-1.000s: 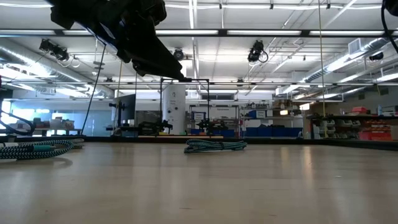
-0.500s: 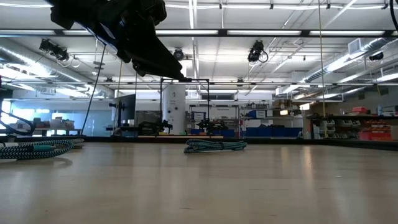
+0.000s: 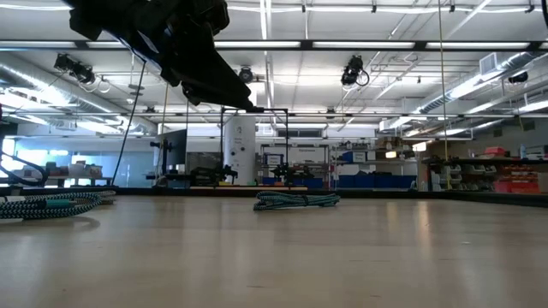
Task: Pick and place USB-C Cables
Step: Put the violet charger cable into the white bin, then put the white charger cable into the white bin
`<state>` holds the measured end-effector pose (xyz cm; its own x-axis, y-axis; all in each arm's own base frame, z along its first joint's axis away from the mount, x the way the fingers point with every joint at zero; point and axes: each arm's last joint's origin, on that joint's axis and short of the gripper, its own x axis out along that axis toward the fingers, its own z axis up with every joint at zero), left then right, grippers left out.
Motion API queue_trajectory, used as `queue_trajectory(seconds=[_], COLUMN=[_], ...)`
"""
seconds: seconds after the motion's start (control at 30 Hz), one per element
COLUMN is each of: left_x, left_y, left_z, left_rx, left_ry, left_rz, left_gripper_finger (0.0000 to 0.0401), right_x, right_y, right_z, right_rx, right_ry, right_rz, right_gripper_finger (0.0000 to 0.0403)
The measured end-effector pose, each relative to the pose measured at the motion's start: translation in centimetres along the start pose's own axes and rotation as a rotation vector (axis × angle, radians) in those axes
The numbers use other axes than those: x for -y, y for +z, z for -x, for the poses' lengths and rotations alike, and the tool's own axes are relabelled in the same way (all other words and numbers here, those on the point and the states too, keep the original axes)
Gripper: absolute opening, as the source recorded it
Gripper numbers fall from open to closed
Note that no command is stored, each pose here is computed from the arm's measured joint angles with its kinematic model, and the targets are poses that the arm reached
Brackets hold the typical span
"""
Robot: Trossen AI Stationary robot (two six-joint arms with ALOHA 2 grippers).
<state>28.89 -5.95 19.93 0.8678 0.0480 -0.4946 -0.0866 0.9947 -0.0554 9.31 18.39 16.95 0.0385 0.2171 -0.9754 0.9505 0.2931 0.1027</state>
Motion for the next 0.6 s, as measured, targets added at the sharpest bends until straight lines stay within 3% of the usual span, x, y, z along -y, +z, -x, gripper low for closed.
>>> queue_trajectory(seconds=[0.4, 0.6], left_x=[0.0, 0.0], left_y=[0.0, 0.0], left_z=[0.0, 0.0], left_rx=[0.000, 0.002], left_ry=[0.000, 0.000], left_rz=[0.001, 0.016], left_gripper_finger=[0.0174, 0.0173], right_x=[0.7, -0.1], right_y=[-0.7, -1.6], right_z=[0.6, 3.3], right_rx=[-0.049, -0.040], right_ry=[0.018, 0.089], right_rz=[0.052, 0.093], right_gripper_finger=[0.0153, 0.0175])
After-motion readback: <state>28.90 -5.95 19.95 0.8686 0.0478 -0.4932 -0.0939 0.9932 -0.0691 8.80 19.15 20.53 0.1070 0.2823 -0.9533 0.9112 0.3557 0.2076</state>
